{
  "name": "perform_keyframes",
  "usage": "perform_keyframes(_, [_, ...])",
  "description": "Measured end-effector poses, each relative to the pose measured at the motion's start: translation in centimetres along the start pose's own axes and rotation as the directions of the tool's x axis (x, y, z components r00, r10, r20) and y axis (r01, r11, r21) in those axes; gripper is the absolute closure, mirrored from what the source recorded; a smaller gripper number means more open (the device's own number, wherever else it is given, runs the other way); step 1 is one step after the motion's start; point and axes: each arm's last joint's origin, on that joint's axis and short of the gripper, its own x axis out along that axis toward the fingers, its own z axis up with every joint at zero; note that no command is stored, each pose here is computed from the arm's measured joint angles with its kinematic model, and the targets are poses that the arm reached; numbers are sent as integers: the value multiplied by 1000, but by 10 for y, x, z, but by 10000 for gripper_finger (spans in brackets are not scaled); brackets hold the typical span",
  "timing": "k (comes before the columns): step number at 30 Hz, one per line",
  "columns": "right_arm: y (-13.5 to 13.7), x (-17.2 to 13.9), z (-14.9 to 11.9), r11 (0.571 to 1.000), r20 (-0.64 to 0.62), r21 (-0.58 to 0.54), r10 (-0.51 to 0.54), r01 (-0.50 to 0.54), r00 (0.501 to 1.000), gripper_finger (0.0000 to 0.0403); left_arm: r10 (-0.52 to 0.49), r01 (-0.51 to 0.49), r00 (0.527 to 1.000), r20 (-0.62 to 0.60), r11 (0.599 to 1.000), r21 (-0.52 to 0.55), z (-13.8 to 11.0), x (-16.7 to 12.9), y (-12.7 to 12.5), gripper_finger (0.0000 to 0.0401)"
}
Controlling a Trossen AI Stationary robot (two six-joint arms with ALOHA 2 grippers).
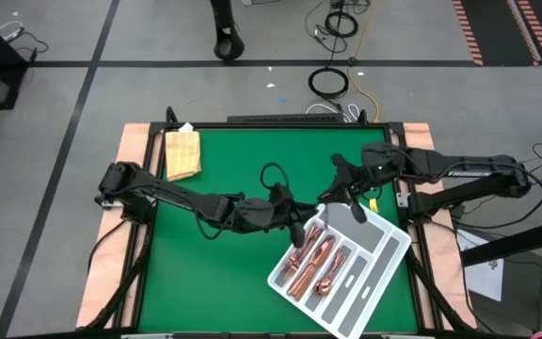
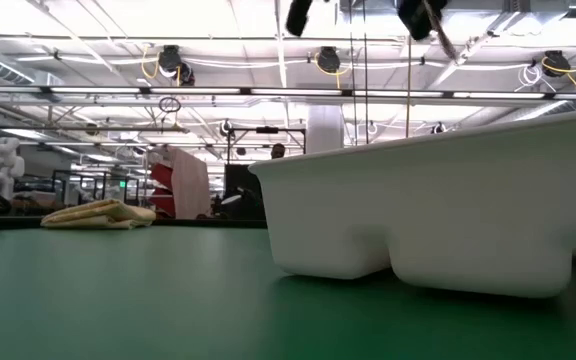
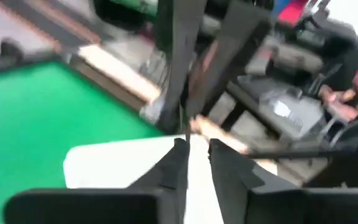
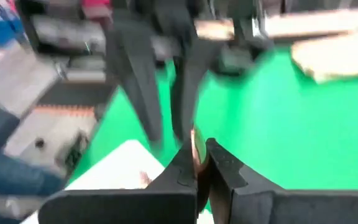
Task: Sort silverware
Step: Put the bronze spoon into the silverware tray
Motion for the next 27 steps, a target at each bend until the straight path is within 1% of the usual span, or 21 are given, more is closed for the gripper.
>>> perform_keyframes(3, [-4, -3, -10, 999, -93, 32, -17, 20, 995, 402, 4, -4, 997, -76, 1000, -1, -5, -3, 1, 308])
perform_keyframes(5, [-5, -4, -18, 999, -178, 50, -5, 14, 984, 402, 8, -7, 992, -125, 1000, 8, -9, -4, 2, 295])
perform_keyframes(8, [1, -4, -30, 993, -294, 92, 100, -76, 951, 402, -6, 13, 974, -227, 999, 32, -14, -11, 2, 289])
perform_keyframes(10, [7, -2, -39, 987, -383, 113, 149, -113, 912, 402, 11, 6, 947, -320, 998, 55, -14, -21, 5, 287])
perform_keyframes(11, [11, 0, -42, 985, -416, 114, 165, -129, 894, 402, 45, -21, 927, -372, 997, 68, -13, -28, 8, 287])
perform_keyframes(13, [19, 5, -47, 980, -463, 113, 199, -165, 864, 403, 140, -95, 873, -467, 988, 119, -11, -45, 18, 287])
perform_keyframes(14, [23, 9, -49, 977, -484, 111, 213, -182, 849, 403, 192, -135, 848, -494, 980, 147, -7, -53, 24, 287])
perform_keyframes(16, [30, 20, -53, 970, -515, 94, 239, -223, 823, 403, 290, -214, 805, -517, 956, 203, 4, -71, 35, 286])
perform_keyframes(19, [39, 40, -60, 959, -558, 62, 264, -278, 786, 403, 369, -273, 772, -518, 928, 254, 20, -92, 45, 286])
perform_keyframes(21, [44, 55, -65, 948, -582, 37, 277, -315, 765, 403, 395, -295, 766, -507, 917, 268, 29, -103, 50, 286])
perform_keyframes(23, [49, 70, -70, 938, -629, 18, 281, -347, 725, 403, 411, -315, 772, -485, 910, 270, 37, -109, 53, 286])
perform_keyframes(25, [55, 84, -69, 921, -663, -22, 277, -388, 695, 403, 436, -340, 772, -463, 898, 280, 44, -116, 56, 286])
perform_keyframes(27, [63, 96, -62, 898, -703, -92, 248, -430, 667, 403, 455, -359, 771, -446, 888, 285, 47, -118, 59, 286])
